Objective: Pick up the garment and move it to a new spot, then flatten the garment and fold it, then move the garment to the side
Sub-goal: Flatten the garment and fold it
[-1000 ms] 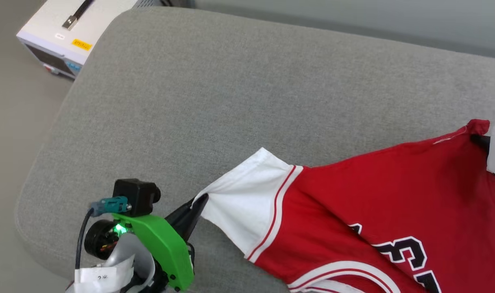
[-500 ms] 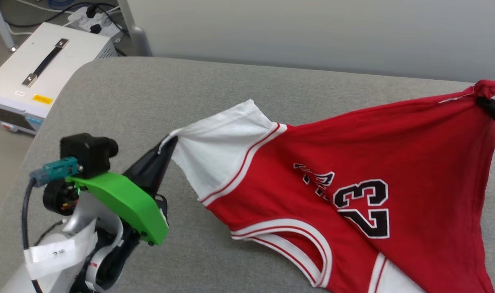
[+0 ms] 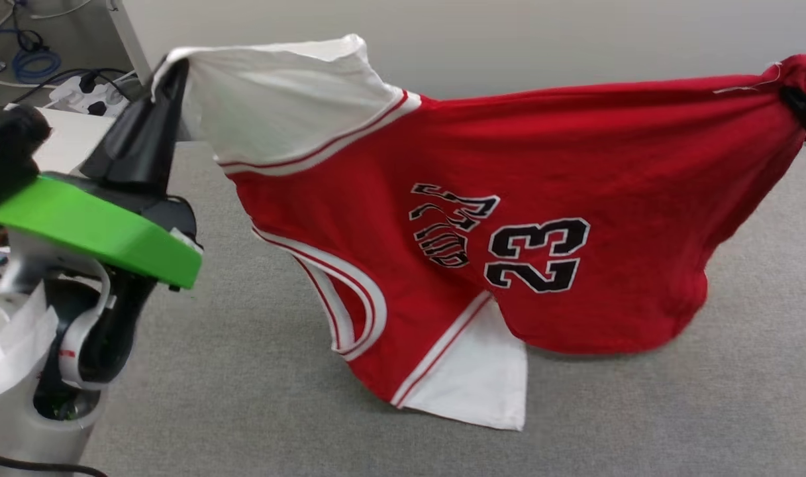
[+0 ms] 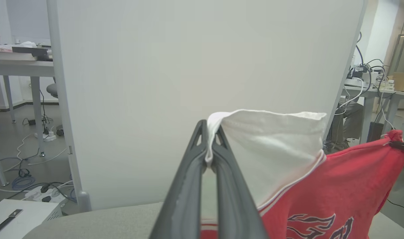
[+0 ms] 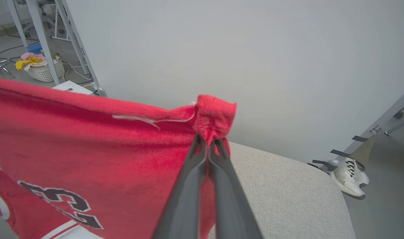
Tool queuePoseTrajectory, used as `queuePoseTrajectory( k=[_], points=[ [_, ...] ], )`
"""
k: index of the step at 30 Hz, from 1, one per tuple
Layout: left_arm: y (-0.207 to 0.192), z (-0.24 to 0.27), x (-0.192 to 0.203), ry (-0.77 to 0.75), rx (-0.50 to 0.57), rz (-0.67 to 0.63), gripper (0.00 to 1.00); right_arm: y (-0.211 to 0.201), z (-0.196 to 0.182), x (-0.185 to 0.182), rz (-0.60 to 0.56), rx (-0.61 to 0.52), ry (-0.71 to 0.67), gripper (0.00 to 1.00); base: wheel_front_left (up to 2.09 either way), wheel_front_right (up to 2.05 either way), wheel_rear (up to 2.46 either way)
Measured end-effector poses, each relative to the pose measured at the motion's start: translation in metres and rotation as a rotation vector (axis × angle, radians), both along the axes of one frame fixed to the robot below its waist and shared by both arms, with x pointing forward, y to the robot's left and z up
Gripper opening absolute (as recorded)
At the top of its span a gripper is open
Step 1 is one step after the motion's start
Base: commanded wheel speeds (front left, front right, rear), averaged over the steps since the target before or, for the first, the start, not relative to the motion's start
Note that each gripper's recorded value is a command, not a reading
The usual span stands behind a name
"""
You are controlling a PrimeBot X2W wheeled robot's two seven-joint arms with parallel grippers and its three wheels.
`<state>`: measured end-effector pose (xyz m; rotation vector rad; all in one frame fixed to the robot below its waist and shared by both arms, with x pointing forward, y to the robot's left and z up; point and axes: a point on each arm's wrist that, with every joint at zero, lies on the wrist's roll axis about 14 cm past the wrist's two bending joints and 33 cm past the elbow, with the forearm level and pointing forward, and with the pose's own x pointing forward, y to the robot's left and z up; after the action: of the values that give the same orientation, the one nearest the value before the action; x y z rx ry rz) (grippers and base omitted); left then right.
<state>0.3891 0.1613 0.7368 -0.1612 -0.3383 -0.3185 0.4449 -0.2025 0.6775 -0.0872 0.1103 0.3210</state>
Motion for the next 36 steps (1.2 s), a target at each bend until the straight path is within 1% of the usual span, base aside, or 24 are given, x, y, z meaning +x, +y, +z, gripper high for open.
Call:
queuePoseTrajectory(
  k=[5, 10, 14, 18, 20, 25, 32, 36],
  points=[
    [0.0, 0.043, -0.003, -0.156, 0.046, 0.023, 0.0, -0.004, 0.023, -0.008, -0.007, 0.009, -0.097, 0.0, 0.0, 0.0, 0.0],
    [0.001, 0.074, 0.002, -0.266, 0.098, 0.047, 0.0, -0.006, 0.045, -0.004, -0.011, 0.03, -0.187, 0.0, 0.0, 0.0, 0.0],
    [0.001, 0.086, 0.013, -0.296, 0.169, 0.057, 0.0, -0.008, 0.055, 0.004, -0.016, 0.039, -0.238, 0.0, 0.0, 0.0, 0.0],
    [0.001, 0.092, 0.035, -0.292, 0.26, 0.057, 0.0, -0.01, 0.062, 0.019, -0.022, 0.043, -0.274, 0.0, 0.0, 0.0, 0.0],
    [0.005, 0.095, 0.05, -0.29, 0.319, 0.073, 0.0, -0.012, 0.065, 0.03, -0.028, 0.043, -0.289, 0.0, 0.0, 0.0, 0.0],
    [0.012, 0.099, 0.093, -0.272, 0.404, 0.086, 0.0, -0.016, 0.067, 0.065, -0.047, 0.034, -0.313, 0.0, 0.0, 0.0, 0.0],
    [0.024, 0.096, 0.173, -0.242, 0.48, 0.127, 0.0, -0.02, 0.056, 0.137, -0.08, -0.003, -0.321, 0.0, 0.0, 0.0, 0.0],
    [0.023, 0.092, 0.22, -0.238, 0.514, 0.157, 0.0, -0.022, 0.048, 0.181, -0.11, -0.018, -0.338, 0.0, 0.0, 0.0, 0.0]
  ],
)
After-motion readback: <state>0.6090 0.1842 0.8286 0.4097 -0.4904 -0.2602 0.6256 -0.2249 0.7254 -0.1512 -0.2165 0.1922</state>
